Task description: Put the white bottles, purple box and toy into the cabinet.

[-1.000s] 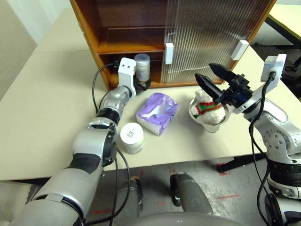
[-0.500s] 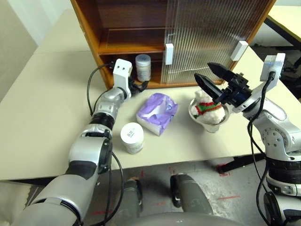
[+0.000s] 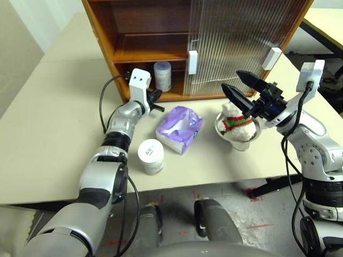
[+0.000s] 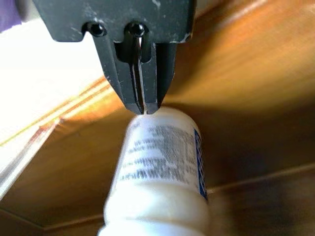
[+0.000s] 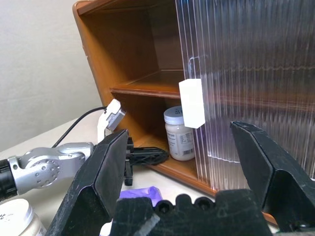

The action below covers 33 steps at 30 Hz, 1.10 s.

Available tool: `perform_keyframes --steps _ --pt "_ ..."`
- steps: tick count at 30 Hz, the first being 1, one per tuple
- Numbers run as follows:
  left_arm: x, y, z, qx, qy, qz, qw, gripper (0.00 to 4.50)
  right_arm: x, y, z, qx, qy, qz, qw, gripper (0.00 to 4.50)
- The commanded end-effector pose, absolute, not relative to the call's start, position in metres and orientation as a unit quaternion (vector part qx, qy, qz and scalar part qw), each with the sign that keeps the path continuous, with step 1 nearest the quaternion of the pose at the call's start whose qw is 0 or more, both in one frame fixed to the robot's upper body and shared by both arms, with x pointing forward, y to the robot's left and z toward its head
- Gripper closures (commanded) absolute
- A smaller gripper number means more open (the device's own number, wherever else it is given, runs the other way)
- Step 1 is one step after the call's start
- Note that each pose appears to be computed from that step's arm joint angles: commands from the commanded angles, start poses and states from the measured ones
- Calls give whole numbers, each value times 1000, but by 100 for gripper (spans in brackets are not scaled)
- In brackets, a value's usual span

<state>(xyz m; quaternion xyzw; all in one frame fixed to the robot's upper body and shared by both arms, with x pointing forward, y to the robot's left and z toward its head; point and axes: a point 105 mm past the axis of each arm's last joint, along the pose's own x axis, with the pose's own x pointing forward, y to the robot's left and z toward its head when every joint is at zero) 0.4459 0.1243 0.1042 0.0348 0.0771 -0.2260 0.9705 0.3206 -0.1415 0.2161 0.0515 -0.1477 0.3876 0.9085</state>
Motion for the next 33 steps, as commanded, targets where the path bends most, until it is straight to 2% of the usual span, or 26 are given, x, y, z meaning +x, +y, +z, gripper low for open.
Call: perform_keyframes --steps 1,7,13,24,33 --pt "448 133 114 33 59 -205 976 445 320 -141 219 45 -156 390 906 0" --pt "457 138 130 47 20 -167 985 445 320 -141 219 45 -156 392 905 0" --pt "463 124 129 68 24 -169 983 445 318 -141 221 44 -158 394 904 0" --pt "468 129 124 94 45 -135 985 445 311 -144 222 43 -162 385 908 0" --pt "468 107 129 111 46 -186 975 445 307 -145 221 44 -162 376 911 0"
